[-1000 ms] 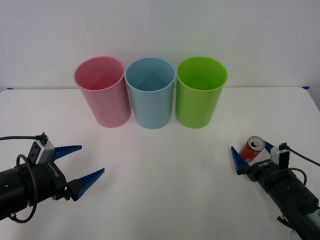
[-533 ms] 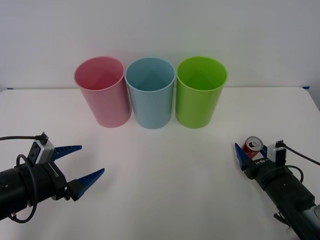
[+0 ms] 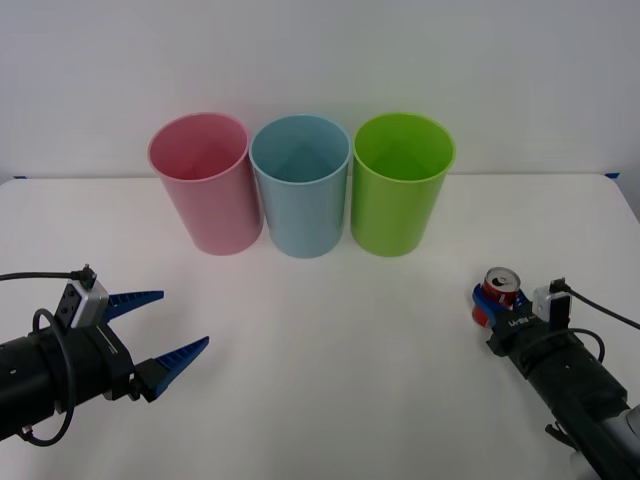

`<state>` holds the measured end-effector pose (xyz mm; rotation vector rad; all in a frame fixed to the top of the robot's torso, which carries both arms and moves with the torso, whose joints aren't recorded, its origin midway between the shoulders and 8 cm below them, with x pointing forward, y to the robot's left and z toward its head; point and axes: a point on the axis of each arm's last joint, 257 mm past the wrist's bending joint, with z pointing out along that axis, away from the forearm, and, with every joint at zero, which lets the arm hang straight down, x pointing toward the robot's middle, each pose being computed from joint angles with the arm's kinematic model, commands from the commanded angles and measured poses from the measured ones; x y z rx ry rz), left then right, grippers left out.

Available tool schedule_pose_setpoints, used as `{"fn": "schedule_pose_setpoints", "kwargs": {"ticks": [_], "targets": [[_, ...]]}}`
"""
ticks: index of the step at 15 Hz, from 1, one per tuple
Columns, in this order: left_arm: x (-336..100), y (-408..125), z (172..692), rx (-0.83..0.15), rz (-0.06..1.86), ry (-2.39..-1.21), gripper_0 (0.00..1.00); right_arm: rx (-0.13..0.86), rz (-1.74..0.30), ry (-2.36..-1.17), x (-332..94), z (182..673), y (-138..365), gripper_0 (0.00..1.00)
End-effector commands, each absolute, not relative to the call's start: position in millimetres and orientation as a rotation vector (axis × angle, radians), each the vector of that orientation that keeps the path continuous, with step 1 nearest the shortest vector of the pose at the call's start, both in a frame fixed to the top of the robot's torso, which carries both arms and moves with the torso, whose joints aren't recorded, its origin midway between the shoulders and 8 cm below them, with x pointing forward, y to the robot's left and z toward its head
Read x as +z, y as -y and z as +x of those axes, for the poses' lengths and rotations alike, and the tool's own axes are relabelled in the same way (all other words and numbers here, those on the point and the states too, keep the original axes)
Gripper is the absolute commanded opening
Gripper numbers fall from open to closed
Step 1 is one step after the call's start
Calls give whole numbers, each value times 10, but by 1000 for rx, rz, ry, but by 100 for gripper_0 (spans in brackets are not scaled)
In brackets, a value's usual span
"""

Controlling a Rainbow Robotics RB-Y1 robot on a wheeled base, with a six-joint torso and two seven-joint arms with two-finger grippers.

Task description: Put cans in the blue bin and PET bottles in the pink bin and trash in the green bin.

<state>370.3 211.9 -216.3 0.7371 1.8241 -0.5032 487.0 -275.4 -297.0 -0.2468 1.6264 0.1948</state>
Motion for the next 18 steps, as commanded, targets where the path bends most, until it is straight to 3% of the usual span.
{"fn": "schedule_pose_setpoints", "kwargs": {"ticks": [1,6,9,18], "targets": [[-2163,-2119,3703,-503,737,-1824,100,215,-249,-1614,-2934,4862,2724,0],[-2163,-2119,3703,-503,737,-1824,100,251,-297,-1549,-2725,4720,2737,0],[-2163,-2119,3703,-503,737,-1824,100,251,-351,-1499,-2434,4393,2735,0],[-2163,-2119,3703,-503,737,-1824,100,295,-473,-1294,-1209,3528,2228,0]]}}
